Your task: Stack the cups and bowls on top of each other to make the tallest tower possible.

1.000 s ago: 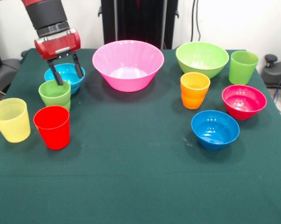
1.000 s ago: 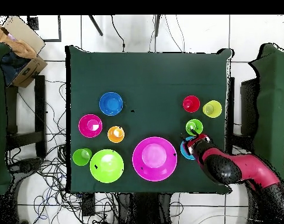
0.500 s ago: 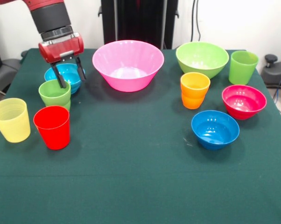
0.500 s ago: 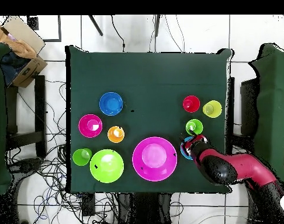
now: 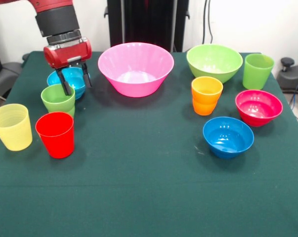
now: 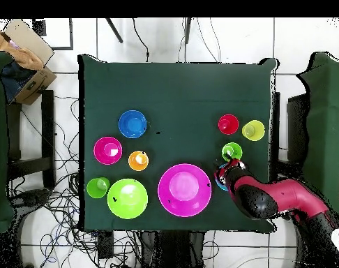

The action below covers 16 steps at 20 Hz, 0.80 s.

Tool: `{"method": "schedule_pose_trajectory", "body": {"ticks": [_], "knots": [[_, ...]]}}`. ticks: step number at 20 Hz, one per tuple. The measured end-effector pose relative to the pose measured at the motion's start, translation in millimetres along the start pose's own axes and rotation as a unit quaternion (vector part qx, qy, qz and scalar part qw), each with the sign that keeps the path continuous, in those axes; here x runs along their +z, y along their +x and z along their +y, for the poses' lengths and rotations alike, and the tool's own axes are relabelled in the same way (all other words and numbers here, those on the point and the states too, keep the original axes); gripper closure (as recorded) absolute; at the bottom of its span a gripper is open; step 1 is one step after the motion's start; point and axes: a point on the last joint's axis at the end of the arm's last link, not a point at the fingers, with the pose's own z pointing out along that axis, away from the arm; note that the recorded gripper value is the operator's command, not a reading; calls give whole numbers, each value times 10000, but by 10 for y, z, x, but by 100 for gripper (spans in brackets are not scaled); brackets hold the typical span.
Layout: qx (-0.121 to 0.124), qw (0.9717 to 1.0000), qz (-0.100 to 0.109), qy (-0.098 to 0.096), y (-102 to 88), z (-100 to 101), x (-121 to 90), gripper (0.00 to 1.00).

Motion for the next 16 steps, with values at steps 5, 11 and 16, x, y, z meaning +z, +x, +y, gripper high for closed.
{"method": "schedule_pose_trajectory", "body": {"ticks": [5,11,16], "knots": [[-308,9994,32,172,-25,-29,-1,0],[-954,9946,25,408,-121,23,70,0],[-1374,9894,46,468,-217,116,143,0]]}}
